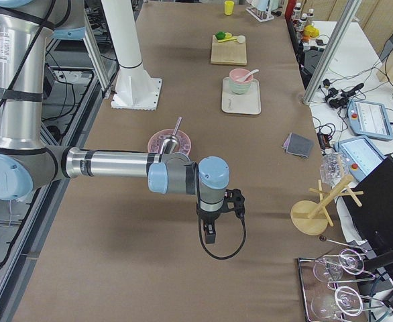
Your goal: Stack pink bowl on green and place spoon
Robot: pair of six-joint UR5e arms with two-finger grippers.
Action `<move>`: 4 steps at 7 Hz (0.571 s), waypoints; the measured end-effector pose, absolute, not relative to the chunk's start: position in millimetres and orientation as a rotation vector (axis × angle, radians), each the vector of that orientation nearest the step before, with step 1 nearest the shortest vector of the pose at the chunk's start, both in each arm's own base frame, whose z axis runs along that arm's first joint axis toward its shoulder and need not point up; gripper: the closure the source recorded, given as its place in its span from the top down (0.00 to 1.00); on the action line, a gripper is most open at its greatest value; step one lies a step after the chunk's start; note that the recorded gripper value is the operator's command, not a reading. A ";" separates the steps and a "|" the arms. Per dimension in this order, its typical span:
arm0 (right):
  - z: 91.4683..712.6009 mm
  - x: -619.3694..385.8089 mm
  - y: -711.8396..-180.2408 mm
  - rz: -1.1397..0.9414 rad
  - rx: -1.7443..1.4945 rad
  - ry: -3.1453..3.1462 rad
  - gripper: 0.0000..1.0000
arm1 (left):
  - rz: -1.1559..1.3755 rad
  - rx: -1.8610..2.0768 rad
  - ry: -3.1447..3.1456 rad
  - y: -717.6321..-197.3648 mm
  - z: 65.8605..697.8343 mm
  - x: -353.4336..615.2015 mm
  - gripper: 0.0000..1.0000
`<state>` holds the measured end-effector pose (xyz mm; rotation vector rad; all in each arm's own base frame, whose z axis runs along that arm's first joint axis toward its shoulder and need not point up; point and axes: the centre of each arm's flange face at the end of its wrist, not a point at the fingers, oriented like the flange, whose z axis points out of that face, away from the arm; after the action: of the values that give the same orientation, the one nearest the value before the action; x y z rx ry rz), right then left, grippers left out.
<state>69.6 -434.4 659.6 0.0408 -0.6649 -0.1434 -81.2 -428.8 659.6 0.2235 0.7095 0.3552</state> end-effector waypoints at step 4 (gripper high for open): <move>659.3 68.1 -428.2 -0.159 0.049 -0.675 1.00 | 0.349 0.220 0.709 -423.2 662.1 -83.4 0.98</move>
<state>68.1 -428.2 659.3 0.0493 -0.6754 -0.1589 -83.4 -423.2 662.1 0.2195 0.7089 0.3487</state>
